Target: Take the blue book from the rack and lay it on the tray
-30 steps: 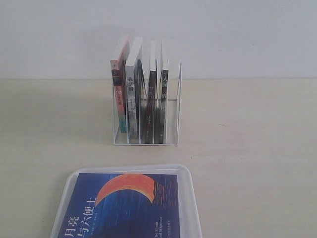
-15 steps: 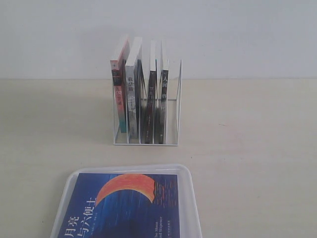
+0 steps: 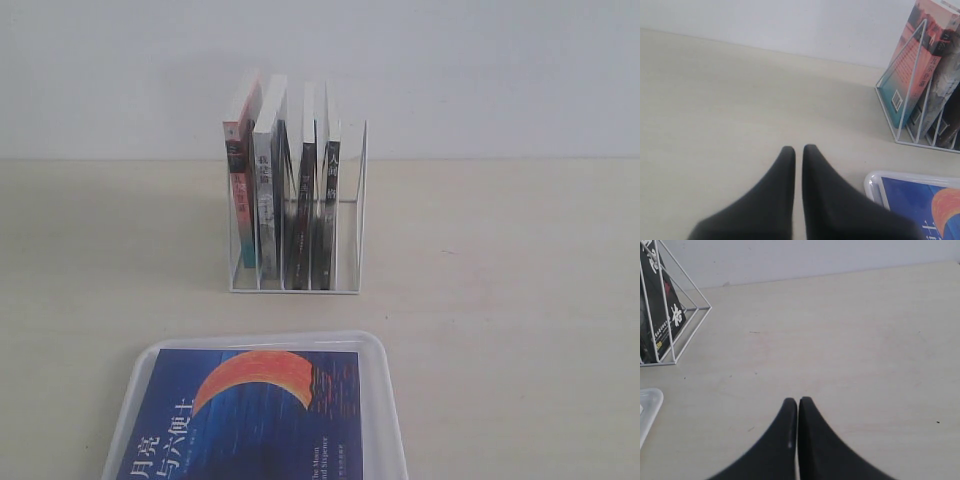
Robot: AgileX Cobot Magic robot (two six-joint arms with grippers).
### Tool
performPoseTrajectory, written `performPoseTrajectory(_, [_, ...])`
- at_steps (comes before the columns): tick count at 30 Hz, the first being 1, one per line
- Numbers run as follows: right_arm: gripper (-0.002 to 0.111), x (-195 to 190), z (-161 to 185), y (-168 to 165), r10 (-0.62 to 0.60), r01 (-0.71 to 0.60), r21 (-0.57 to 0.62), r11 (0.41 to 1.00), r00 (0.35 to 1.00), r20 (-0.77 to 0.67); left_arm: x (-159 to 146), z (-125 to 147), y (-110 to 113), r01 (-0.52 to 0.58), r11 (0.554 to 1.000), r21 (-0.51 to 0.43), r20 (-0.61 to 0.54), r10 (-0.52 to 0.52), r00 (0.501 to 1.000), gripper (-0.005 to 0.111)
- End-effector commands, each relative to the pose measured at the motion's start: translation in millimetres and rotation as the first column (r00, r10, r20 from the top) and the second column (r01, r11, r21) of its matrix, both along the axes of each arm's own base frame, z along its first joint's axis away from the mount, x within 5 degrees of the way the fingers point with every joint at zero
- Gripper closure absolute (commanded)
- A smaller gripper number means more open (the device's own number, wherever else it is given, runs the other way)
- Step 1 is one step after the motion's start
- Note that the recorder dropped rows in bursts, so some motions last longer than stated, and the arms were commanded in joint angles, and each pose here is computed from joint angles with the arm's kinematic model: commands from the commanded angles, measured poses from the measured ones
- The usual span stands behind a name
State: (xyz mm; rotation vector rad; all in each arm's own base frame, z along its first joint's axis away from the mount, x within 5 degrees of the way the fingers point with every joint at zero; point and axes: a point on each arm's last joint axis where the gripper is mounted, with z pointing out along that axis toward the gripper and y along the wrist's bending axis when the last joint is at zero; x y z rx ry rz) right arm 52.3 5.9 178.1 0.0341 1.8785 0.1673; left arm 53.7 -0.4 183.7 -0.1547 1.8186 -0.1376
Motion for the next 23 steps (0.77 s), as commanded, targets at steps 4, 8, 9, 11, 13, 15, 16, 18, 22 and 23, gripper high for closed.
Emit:
performPoseTrajectory(4, [0.108,-0.2,0.3,-0.4,-0.003,0.003,-0.013,1.0,1.0,0.006,-0.1,-1.0,-0.3,0.002,1.0,-0.005,0.001,-0.002,1.0,0.102])
performPoseTrajectory(8, [0.108,-0.2,0.3,-0.4,-0.003,0.003,-0.013,1.0,1.0,0.006,-0.1,-1.0,-0.3,0.002,1.0,-0.005,0.001,-0.002,1.0,0.102])
performPoseTrajectory(9, [0.108,-0.2,0.3,-0.4,-0.003,0.003,-0.013,1.0,1.0,0.006,-0.1,-1.0,-0.3,0.002,1.0,-0.005,0.001,-0.002,1.0,0.102])
performPoseTrajectory(11, [0.108,-0.1,0.5,-0.4,-0.003,0.003,-0.013,1.0,1.0,0.008,-0.1,-1.0,-0.3,0.002,1.0,-0.005,0.001,-0.002,1.0,0.102])
performPoseTrajectory(13, [0.108,0.0,0.9,-0.5,-0.003,0.003,-0.012,1.0,1.0,0.013,-0.1,-1.0,-0.3,0.002,1.0,-0.005,0.001,-0.002,1.0,0.102])
performPoseTrajectory(15, [0.108,0.0,0.9,-0.5,-0.003,0.003,-0.012,1.0,1.0,0.013,-0.1,-1.0,-0.3,0.002,1.0,-0.005,0.001,-0.002,1.0,0.102])
performPoseTrajectory(16, [0.108,0.0,0.9,-0.5,-0.003,0.003,-0.012,1.0,1.0,0.013,-0.1,-1.0,-0.3,0.002,1.0,-0.005,0.001,-0.002,1.0,0.102])
performPoseTrajectory(18, [0.108,0.0,0.9,-0.5,-0.003,0.003,-0.012,1.0,1.0,0.013,-0.1,-1.0,-0.3,0.002,1.0,-0.005,0.001,-0.002,1.0,0.102])
performPoseTrajectory(22, [0.108,0.0,0.9,-0.5,-0.003,0.003,-0.012,1.0,1.0,0.013,-0.1,-1.0,-0.3,0.002,1.0,-0.005,0.001,-0.002,1.0,0.102])
performPoseTrajectory(23, [0.108,0.0,0.9,-0.5,-0.003,0.003,-0.012,1.0,1.0,0.013,-0.1,-1.0,-0.3,0.002,1.0,-0.005,0.001,-0.002,1.0,0.102])
